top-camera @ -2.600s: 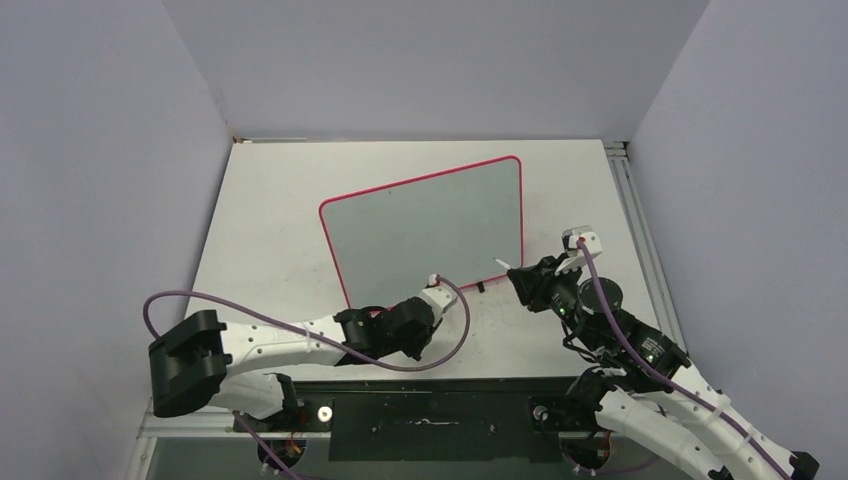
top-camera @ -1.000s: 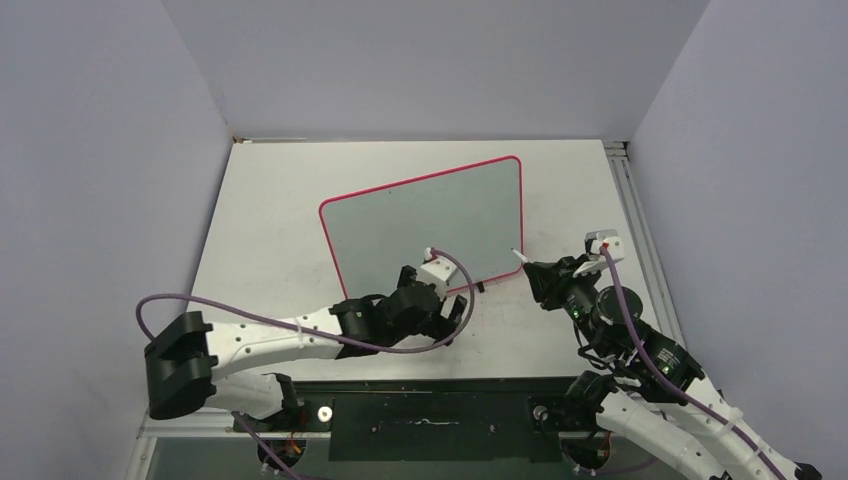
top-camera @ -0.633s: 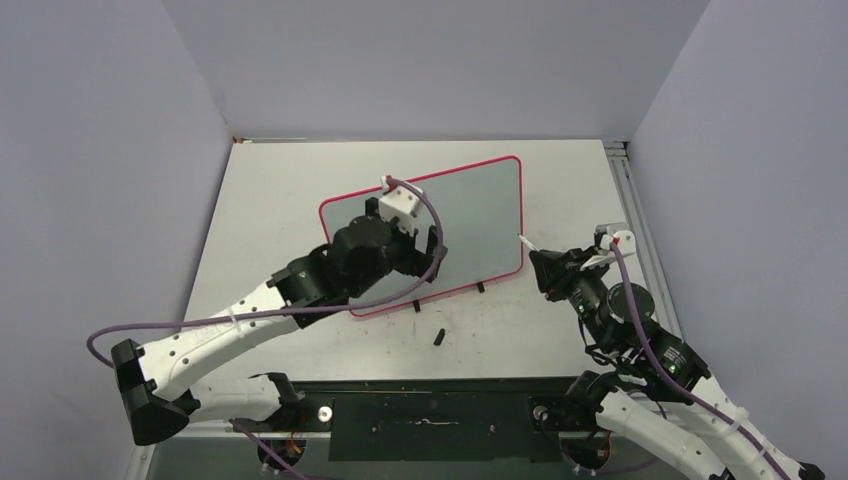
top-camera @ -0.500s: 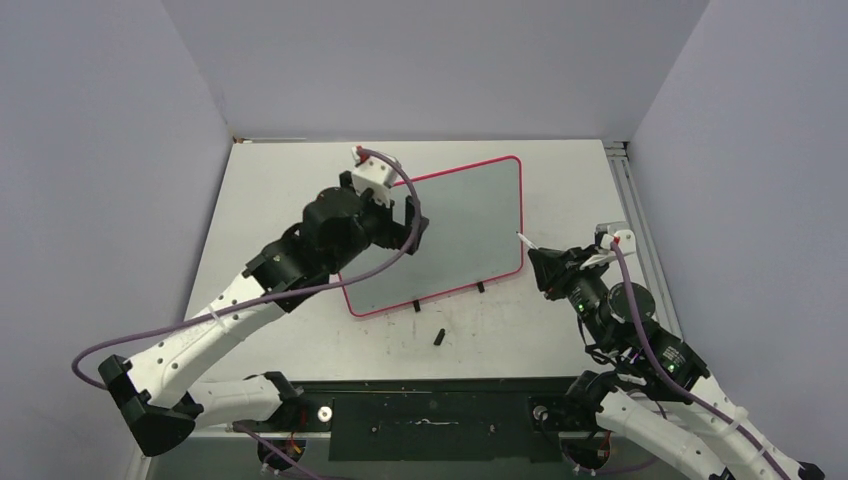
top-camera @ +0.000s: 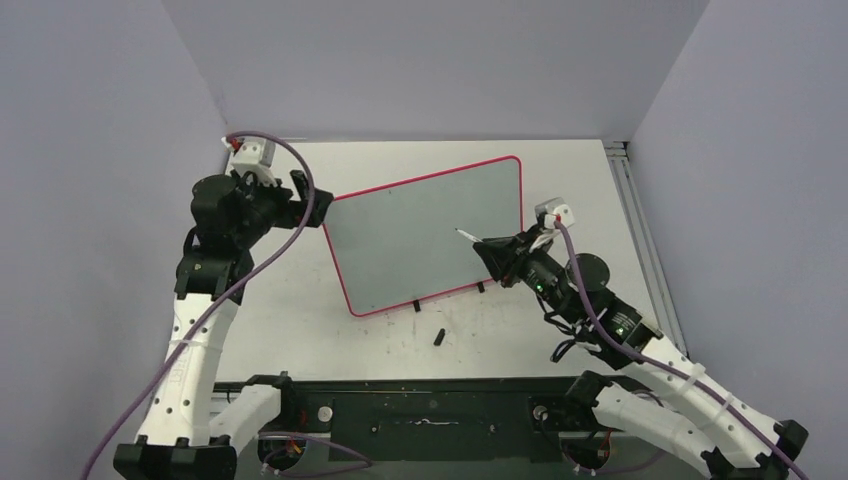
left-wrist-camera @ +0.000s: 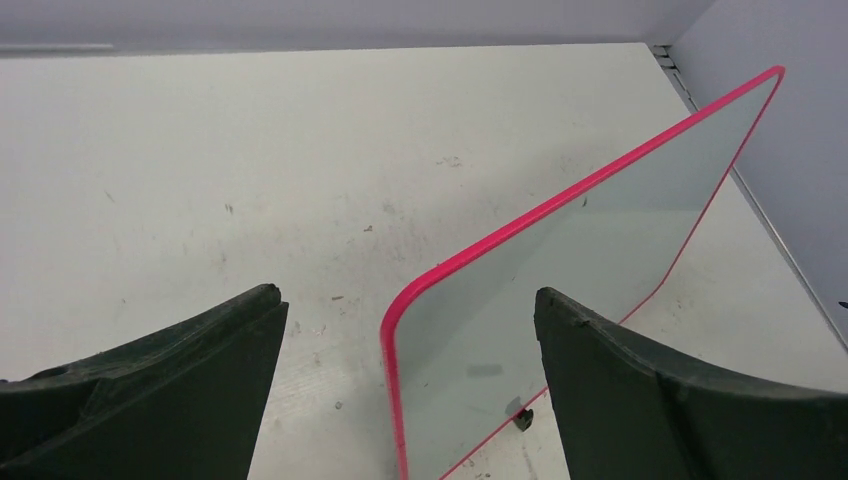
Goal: Write a sentence on the whiteboard
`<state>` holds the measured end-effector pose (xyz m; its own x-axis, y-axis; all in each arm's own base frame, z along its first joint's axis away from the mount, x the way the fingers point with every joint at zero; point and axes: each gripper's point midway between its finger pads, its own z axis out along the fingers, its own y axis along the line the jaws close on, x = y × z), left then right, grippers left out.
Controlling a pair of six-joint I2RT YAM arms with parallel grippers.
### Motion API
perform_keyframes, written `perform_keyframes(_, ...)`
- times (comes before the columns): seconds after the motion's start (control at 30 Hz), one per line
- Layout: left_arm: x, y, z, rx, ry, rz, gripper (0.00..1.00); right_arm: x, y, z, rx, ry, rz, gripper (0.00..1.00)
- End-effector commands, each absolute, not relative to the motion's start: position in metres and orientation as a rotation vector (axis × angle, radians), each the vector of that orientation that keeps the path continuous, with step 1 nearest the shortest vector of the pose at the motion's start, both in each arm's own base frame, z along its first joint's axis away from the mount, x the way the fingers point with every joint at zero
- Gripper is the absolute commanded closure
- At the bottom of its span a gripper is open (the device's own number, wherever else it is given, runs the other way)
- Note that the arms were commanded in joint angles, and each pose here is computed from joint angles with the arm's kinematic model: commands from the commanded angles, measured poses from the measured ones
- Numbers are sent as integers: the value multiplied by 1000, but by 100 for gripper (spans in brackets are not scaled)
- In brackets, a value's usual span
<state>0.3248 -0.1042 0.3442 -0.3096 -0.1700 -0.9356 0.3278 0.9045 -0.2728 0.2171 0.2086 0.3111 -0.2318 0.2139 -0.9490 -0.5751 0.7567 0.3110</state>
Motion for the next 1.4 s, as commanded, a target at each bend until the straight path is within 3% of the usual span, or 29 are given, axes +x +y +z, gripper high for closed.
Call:
perform_keyframes(0.0, 312, -90, 325, 95, 1787, -679, 6, 220, 253, 334, -373, 1527, 925, 95)
perform_keyframes(0.13, 299, -84, 304, 91, 1733, -827, 6, 221, 282, 336, -412, 1494, 958, 95)
perform_keyframes(0.4, 291, -90, 288, 158, 1725, -892, 11, 212, 342, 328, -487, 1470, 1026, 95)
perform_keyframes(0.67, 303, -92, 288, 155, 1715, -948, 35, 228, 372, 329, -498, 1424, 1032, 95)
perform_keyframes(1.37, 322, -102, 280, 147, 1738, -1045, 63, 261, 411, 330, -505, 1367, 1053, 95)
